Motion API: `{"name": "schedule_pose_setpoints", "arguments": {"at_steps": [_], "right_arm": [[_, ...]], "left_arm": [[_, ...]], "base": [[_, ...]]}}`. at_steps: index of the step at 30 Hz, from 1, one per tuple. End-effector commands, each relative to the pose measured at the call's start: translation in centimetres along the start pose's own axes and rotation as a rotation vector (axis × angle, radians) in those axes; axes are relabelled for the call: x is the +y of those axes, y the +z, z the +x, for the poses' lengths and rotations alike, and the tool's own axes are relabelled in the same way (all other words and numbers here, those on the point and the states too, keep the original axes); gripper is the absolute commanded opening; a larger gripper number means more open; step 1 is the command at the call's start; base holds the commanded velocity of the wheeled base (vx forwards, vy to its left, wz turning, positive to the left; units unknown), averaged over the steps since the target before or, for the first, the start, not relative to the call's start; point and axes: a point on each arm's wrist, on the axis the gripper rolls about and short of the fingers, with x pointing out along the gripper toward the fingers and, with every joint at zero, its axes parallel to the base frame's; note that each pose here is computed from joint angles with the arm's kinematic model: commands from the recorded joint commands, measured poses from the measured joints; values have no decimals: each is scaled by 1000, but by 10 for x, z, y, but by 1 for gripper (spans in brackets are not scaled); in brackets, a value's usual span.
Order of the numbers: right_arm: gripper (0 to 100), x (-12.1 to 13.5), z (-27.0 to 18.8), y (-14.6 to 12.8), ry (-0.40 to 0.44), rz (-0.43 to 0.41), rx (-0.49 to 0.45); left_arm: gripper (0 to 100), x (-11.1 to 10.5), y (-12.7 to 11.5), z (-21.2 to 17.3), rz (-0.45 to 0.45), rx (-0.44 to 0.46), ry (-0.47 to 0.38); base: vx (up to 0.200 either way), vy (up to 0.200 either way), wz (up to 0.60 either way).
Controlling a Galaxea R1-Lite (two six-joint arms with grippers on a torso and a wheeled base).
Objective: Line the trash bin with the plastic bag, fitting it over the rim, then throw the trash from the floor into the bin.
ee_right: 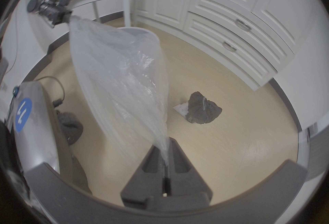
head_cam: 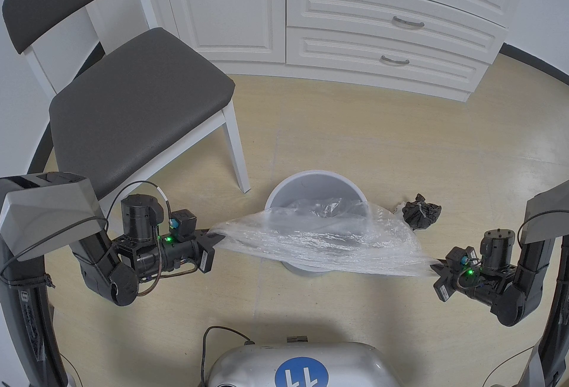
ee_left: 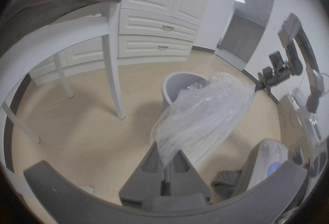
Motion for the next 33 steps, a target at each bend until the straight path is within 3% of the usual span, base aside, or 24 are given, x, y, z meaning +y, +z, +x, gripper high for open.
{"name": "schedule_pose_setpoints", "arguments": {"at_steps": [1, 12, 18, 21, 25, 33], "right_arm": [[0, -2, -17, -6, 19, -53, 3], [0, 2, -15, -10, 35, -76, 18], [0, 10, 14, -18, 15, -66, 34], [0, 15, 23, -18, -12, -26, 51], [0, 26, 37, 1, -71, 79, 8], [0, 46, 47, 32, -82, 207, -94]], "left_arm": [[0, 2, -8, -14, 51, 26, -35], [0, 0, -13, -14, 58, 41, -48], [0, 6, -18, 5, 55, 31, -28], [0, 9, -17, 10, 58, 26, -1], [0, 11, -10, 20, 13, 6, 53], [0, 13, 1, 17, 1, -63, 87]], "base": [[0, 0, 0], [0, 0, 0], [0, 0, 0], [0, 0, 0], [0, 0, 0], [0, 0, 0]]}}
